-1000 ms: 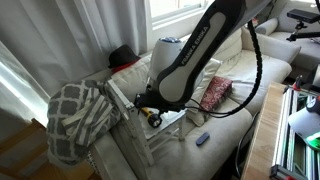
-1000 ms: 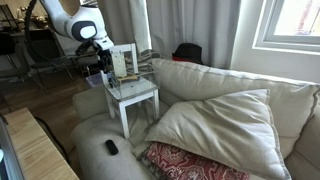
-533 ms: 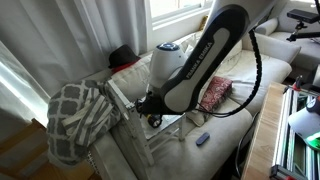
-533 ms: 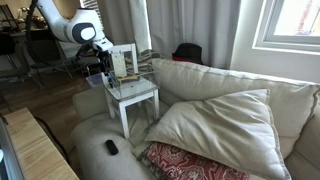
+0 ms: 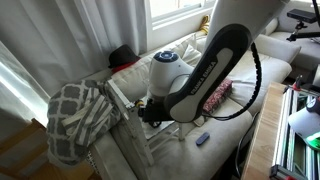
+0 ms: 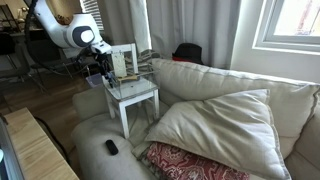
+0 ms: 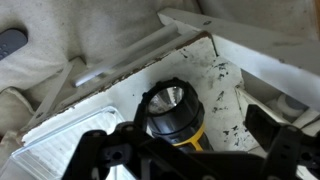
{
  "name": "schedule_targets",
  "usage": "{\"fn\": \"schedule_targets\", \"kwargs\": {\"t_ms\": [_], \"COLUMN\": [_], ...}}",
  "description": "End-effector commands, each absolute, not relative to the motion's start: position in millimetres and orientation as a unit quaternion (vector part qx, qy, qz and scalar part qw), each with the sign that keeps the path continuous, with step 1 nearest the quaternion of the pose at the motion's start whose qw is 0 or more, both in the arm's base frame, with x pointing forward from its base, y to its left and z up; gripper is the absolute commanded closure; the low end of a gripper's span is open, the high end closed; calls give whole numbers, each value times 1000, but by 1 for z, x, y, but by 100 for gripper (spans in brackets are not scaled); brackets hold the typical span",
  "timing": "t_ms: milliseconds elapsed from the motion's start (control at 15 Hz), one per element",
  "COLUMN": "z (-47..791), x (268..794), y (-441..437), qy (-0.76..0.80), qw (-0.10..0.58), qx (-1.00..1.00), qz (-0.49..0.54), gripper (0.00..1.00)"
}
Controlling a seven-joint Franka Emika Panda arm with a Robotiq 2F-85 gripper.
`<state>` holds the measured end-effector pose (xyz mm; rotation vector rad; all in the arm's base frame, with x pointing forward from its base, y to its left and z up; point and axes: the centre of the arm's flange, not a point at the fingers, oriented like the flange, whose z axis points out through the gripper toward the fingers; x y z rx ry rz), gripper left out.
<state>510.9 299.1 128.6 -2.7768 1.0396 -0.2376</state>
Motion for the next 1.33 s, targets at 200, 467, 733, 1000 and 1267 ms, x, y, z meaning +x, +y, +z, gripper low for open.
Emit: {"fn": "schedule_targets", "kwargs": {"t_ms": [200,467,733,1000,1267], "z": [125,123,116,106,99], "x": [516,520,523,526,531], "y": [320,317,312,308,311], "qy": [310,295,292,302,293], "qw": [55,41,31,32,28], "qx": [-944,-949,-950,-946,-948], "qz": [-101,-104,-106,-116,-118], "gripper": [0,0,0,0,0]}}
